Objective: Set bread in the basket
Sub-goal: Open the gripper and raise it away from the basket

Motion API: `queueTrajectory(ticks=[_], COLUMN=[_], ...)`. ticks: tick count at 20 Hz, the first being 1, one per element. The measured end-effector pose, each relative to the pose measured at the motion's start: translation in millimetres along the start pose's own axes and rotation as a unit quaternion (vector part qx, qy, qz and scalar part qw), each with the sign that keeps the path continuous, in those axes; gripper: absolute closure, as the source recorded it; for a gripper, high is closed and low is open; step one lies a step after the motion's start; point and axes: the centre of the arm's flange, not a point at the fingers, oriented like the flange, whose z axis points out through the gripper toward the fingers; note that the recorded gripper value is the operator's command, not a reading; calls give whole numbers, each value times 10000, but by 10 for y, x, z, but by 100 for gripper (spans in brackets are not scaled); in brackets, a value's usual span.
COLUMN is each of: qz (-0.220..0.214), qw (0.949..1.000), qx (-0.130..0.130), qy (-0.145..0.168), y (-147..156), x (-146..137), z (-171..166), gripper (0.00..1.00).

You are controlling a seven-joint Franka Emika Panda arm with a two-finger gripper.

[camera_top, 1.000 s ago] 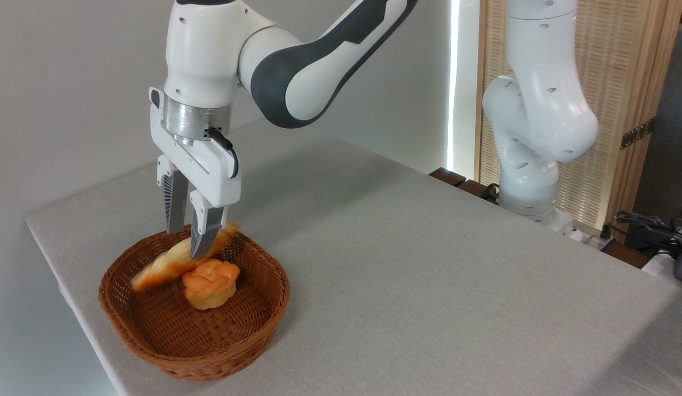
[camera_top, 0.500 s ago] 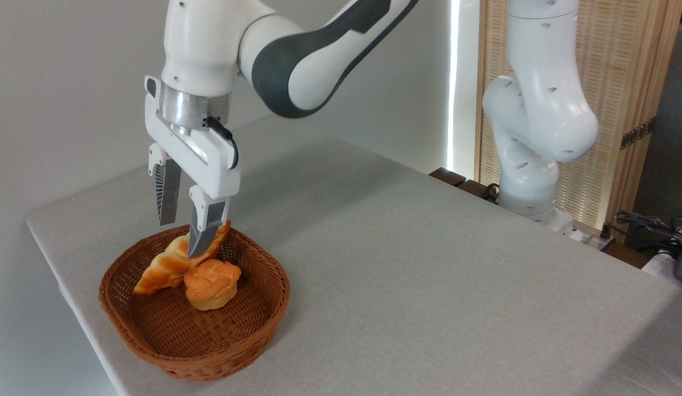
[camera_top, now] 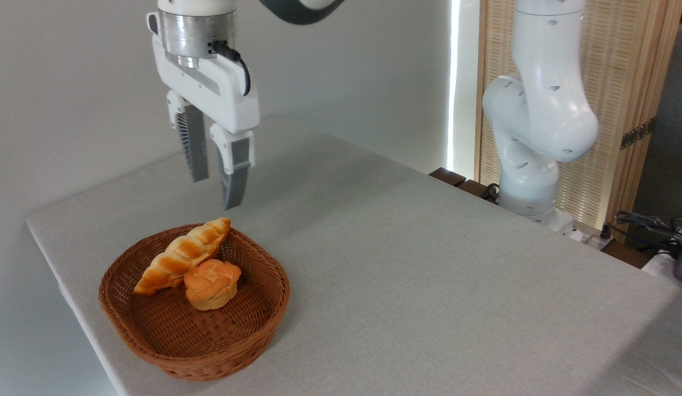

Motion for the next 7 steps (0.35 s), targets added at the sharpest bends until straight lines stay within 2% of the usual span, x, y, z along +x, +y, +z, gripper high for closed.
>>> queueTrajectory(ticks=[2,7], qz=[6,-59], qw=[9998,9996], qx=[-34,-50], qy=[-217,-286], y=[-5,-66], x=[-59,-115], z=[27,37], gripper=[0,0])
